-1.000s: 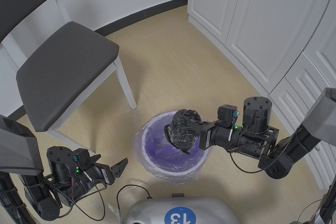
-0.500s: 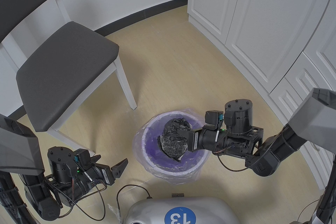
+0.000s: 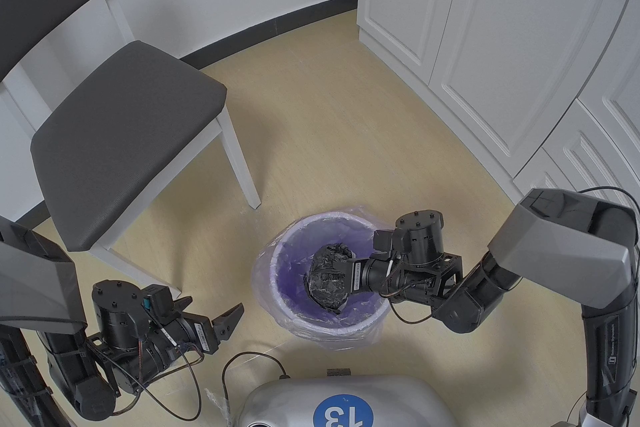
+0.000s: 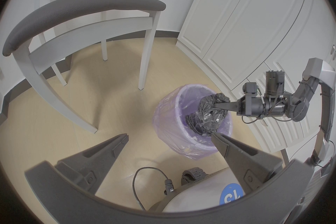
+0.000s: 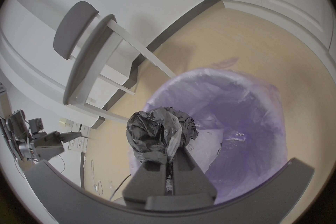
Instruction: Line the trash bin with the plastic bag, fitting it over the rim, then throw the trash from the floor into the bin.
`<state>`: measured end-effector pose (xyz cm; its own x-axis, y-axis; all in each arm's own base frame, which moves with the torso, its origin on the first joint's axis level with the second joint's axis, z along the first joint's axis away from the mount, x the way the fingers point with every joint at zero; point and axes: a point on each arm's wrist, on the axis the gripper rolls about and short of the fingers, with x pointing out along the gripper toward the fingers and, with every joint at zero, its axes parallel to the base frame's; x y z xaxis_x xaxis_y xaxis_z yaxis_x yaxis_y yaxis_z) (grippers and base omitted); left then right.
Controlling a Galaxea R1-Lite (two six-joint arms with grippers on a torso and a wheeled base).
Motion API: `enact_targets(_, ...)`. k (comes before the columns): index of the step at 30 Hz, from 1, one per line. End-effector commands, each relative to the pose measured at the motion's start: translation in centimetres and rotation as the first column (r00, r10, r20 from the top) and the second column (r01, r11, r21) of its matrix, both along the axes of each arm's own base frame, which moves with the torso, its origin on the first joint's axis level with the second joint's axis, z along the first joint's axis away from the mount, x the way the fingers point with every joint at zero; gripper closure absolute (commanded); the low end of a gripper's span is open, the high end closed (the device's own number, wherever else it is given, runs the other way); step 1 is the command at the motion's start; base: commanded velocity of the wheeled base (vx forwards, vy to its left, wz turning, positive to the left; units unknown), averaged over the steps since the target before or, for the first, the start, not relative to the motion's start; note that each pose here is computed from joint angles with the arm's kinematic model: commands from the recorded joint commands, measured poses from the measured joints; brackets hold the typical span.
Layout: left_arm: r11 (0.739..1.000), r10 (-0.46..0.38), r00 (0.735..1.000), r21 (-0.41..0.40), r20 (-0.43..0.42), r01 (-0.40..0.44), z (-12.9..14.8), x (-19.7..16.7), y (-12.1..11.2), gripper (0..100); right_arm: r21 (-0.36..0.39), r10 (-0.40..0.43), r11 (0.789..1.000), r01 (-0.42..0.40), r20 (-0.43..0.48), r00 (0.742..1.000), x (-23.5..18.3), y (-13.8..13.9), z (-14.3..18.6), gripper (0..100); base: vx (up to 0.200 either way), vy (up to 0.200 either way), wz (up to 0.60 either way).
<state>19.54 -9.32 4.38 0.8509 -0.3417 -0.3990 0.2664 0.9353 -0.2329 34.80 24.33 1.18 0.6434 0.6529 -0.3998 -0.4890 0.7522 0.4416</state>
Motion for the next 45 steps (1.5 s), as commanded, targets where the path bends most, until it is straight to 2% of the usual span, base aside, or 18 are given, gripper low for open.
enact_targets(1, 1.000, 0.000, 1.000, 0.002, -0.006, 0.000, -0.1, -0.3, 0.1, 0, -0.022, -0.007, 1.000, 0.006, -0.031, 1.000, 0.4, 0.0, -2.0, 100, 0.000, 0.000, 0.00)
enact_targets(8, 1.000, 0.003, 1.000, 0.001, -0.001, -0.003, 0.0, -0.3, 0.1, 0, -0.037, -0.003, 0.999, 0.001, -0.043, 0.999, 0.1, -0.1, -2.7, 100, 0.000, 0.000, 0.00)
enact_targets(16, 1.000, 0.004, 1.000, 0.004, 0.005, -0.004, 0.1, -0.3, 0.1, 0, 0.047, 0.005, 0.999, -0.009, 0.095, 0.995, -2.2, -1.3, 5.2, 100, 0.000, 0.000, 0.00)
enact_targets(21, 1.000, 0.012, 1.000, 0.006, 0.010, -0.012, 0.1, -0.3, 0.1, 0, 0.063, 0.010, 0.998, -0.019, 0.144, 0.990, -3.7, -2.4, 8.1, 100, 0.000, 0.000, 0.00)
enact_targets(37, 1.000, 0.011, 1.000, 0.012, 0.011, -0.011, 0.1, -0.4, -0.1, 0, 0.067, 0.084, 0.993, -0.095, 0.160, 0.984, -6.3, -1.4, 8.2, 100, 0.000, 0.000, 0.00)
enact_targets(45, 0.999, 0.038, 0.999, 0.030, 0.024, -0.038, 0.2, -0.6, -0.3, 0, 0.066, 0.073, 0.994, -0.086, 0.181, 0.981, -6.1, -1.8, 8.6, 100, 0.000, 0.000, 0.00)
